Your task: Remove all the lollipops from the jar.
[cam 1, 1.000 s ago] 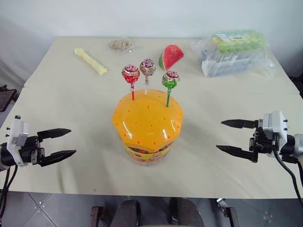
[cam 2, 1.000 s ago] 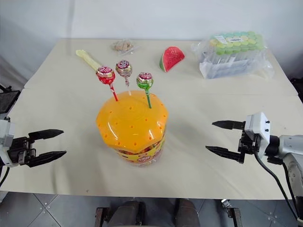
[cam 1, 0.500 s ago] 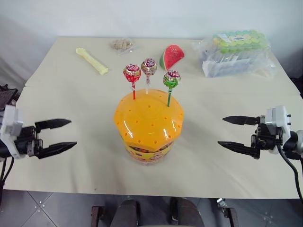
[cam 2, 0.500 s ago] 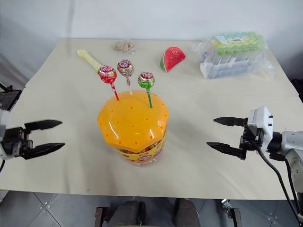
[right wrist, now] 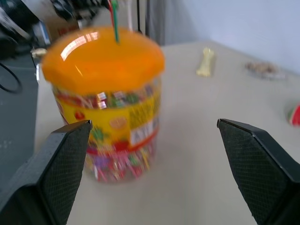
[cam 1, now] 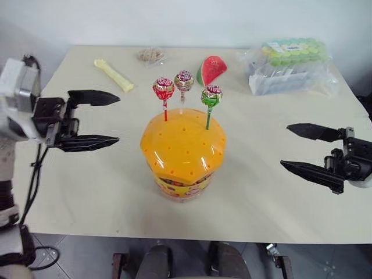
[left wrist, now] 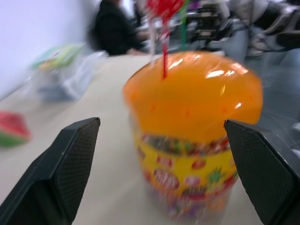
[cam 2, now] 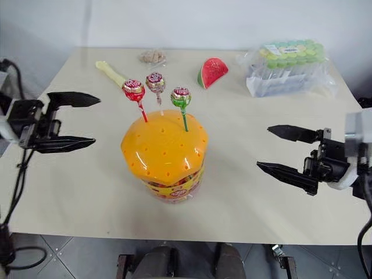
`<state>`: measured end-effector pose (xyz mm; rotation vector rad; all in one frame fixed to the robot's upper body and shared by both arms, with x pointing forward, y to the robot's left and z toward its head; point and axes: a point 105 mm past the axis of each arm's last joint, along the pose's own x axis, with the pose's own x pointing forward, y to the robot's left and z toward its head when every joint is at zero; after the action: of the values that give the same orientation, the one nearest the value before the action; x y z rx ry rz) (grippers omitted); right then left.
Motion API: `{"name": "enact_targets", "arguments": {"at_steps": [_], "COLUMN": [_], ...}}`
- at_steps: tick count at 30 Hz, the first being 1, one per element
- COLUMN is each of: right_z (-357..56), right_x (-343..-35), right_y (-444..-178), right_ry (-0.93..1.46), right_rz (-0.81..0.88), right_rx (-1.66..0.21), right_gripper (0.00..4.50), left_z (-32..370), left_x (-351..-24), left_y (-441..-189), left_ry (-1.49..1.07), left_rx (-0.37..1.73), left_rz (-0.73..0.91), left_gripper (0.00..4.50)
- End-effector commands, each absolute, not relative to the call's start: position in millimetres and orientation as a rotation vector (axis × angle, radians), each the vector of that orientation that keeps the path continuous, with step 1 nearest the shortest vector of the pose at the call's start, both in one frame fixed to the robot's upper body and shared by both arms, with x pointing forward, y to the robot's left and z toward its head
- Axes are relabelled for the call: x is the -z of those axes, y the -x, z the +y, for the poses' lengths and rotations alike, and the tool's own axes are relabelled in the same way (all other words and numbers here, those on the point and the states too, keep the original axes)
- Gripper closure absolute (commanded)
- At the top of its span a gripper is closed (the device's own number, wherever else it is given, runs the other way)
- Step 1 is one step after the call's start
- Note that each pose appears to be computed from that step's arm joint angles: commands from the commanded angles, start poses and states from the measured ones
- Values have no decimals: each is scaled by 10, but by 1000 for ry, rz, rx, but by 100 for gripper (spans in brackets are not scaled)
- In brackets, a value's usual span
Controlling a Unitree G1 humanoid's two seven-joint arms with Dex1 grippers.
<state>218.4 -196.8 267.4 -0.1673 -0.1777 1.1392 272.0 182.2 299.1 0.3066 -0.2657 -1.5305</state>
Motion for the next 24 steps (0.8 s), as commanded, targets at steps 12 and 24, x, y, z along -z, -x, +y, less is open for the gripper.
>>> {"name": "enact_targets", "arguments": {"at_steps": [12, 24], "right_z": [-1918, -2021], "right_x": [-2710, -2691], "right_y": [-2113, -2101], "right_ry": [183, 193], "right_rz": [-261, -280], "right_rx": [-1012, -931], "right_gripper": [0, 0], "left_z": [1314, 1311], "left_x": [-3155, -3212], "left_y": [-2876, -2778], "left_ry": [-227, -247], "left_rx": [1797, 1863], "left_rz": [-348, -336], "left_gripper": [39, 384]}}
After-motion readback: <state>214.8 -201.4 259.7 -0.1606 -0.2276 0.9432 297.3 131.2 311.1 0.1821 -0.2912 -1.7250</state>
